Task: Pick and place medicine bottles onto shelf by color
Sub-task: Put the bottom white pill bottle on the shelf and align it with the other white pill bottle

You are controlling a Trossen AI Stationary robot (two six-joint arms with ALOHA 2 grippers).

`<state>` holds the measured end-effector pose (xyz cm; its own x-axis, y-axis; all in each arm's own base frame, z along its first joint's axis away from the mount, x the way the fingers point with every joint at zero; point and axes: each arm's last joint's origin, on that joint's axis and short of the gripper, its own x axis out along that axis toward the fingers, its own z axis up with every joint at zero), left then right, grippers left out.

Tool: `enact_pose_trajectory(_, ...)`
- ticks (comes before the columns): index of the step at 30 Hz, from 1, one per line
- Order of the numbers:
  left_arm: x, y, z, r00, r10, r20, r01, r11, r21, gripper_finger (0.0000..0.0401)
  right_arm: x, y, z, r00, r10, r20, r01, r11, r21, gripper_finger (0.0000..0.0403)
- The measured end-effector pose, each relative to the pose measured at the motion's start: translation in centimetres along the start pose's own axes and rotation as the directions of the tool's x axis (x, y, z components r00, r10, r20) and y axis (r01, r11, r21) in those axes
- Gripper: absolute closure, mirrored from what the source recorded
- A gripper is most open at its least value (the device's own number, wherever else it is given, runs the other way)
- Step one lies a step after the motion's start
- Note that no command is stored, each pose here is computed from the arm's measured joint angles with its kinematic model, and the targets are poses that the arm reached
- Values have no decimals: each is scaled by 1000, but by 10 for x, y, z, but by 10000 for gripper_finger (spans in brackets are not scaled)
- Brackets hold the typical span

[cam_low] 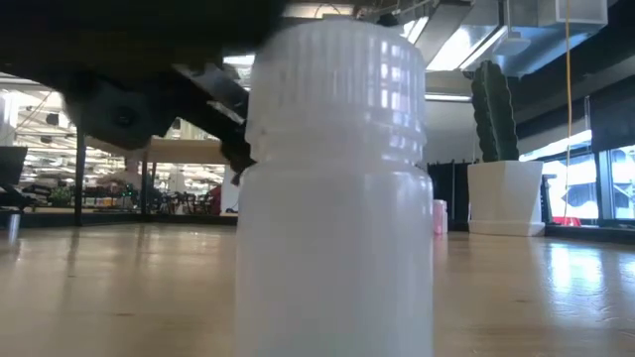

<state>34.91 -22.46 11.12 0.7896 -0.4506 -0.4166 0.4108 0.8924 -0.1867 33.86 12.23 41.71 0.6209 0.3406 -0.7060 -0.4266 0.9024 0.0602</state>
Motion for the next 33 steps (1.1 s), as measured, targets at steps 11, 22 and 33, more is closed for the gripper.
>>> enact_pose_trajectory(11, -1, -4, -2, 996, 93, 12, -93, 996, 10, 63, 0, 0, 0, 1000, 0, 3, 0, 1000, 0, 215)
enact_pose_trajectory(22, -1, -10, -3, 996, 90, 13, -89, 996, -15, 73, 0, 0, 0, 1000, 0, 3, 0, 1000, 0, 215)
enact_pose_trajectory(33, -1, -10, -3, 995, 99, 15, -99, 995, -9, 127, 0, 0, 0, 1000, 0, 3, 0, 1000, 0, 215)
